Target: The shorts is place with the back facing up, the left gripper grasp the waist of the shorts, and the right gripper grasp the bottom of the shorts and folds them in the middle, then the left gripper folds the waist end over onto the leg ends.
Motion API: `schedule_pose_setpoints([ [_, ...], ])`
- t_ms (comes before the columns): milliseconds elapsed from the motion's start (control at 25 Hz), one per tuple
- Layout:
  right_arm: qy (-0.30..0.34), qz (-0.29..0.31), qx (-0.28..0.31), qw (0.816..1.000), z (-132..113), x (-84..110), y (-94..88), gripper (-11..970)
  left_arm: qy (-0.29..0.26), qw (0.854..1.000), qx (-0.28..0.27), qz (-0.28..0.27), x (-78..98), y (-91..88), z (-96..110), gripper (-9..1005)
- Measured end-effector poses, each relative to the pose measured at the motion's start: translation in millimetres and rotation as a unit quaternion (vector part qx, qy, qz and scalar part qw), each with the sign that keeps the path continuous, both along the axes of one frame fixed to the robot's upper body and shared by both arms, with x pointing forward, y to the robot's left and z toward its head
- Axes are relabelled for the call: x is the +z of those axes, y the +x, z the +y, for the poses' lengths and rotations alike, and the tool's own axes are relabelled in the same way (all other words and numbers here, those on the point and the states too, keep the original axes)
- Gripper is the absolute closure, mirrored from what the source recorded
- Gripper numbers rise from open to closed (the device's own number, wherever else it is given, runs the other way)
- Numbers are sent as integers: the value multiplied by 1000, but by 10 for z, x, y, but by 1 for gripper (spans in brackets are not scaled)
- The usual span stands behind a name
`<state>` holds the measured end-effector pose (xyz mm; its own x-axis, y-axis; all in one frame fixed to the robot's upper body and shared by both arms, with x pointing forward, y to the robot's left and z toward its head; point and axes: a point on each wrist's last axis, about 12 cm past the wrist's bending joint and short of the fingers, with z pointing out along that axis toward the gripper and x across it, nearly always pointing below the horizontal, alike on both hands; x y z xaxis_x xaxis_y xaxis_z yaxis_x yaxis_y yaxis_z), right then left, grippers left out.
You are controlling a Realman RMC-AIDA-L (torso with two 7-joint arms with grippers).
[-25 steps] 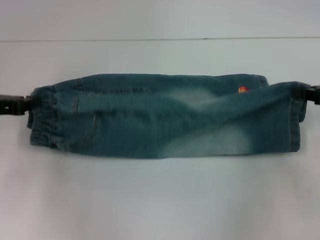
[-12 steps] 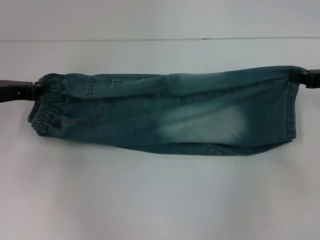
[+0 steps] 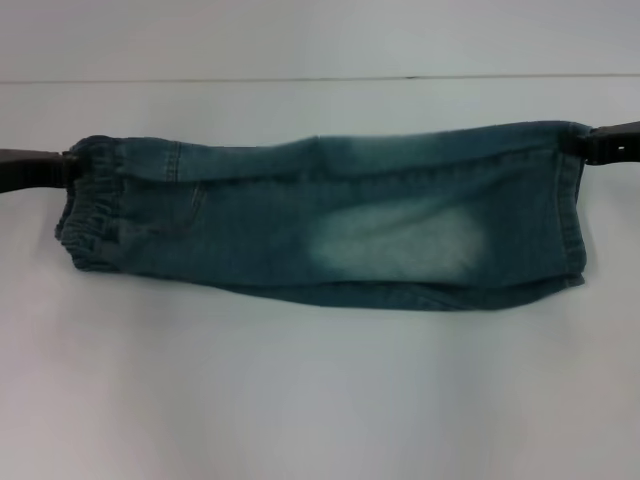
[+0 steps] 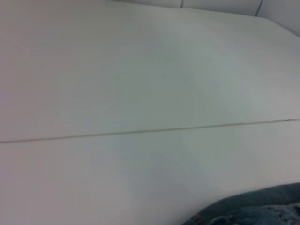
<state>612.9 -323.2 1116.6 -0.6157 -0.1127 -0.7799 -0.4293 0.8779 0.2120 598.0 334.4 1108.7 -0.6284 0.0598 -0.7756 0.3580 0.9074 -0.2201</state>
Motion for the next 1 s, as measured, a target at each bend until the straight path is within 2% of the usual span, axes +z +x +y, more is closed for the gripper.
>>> schedule_pose_setpoints([
  [160, -10, -4, -10, 1000, -18, -15, 28, 937, 8, 1000, 13, -3, -29, 40, -18, 893],
  [400, -32, -10, 7, 999, 41, -56, 45, 932, 26, 1000, 2, -6, -60, 87, -118, 848],
  [600, -42, -26, -3, 999, 28, -58, 58, 929, 51, 998, 21, -30, -53, 122, -131, 810],
  [760, -46, -30, -12, 998, -24, -39, 55, 783, 62, 997, 28, -41, -35, 138, -105, 780],
  [880, -49, -38, -15, 998, -67, -4, 29, 666, 62, 996, 23, -57, -25, 107, -73, 677],
  [1000, -39, -46, 5, 998, -70, 28, -50, 545, 28, 996, -1, -89, 11, -43, 10, 574],
])
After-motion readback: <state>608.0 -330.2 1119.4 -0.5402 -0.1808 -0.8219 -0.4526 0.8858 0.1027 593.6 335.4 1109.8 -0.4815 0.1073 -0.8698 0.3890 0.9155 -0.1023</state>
